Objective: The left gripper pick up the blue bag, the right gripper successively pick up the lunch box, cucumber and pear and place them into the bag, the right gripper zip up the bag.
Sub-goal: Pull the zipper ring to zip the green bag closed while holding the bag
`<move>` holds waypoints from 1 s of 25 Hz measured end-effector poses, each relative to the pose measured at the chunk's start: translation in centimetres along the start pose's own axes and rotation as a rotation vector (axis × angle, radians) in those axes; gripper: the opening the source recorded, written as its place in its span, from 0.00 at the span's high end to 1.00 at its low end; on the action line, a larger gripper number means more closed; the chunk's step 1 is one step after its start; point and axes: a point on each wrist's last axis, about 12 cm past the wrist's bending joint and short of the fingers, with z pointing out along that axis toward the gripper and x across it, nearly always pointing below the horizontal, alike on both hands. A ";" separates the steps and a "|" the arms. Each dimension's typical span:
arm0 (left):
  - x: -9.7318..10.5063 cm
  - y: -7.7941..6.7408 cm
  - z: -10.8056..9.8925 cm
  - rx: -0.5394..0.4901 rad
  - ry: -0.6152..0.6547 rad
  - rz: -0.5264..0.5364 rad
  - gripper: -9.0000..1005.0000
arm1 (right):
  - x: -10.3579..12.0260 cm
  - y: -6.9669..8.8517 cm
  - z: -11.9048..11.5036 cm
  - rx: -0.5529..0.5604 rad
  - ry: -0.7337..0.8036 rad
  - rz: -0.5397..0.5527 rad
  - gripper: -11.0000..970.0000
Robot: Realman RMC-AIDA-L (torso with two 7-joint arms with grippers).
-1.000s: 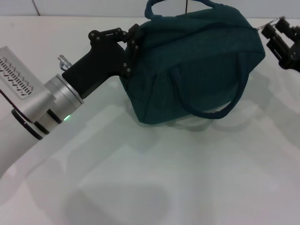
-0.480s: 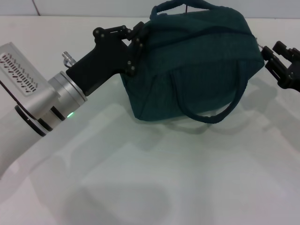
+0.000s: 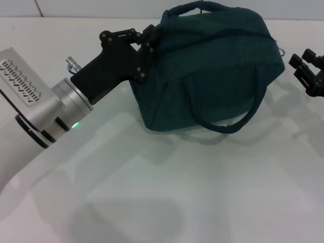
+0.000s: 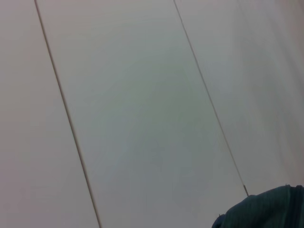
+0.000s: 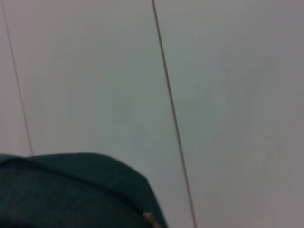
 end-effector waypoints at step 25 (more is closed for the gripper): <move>0.0 -0.1 0.1 0.003 -0.001 0.002 0.94 | -1.2 1.1 3.6 -0.106 0.057 -0.129 0.63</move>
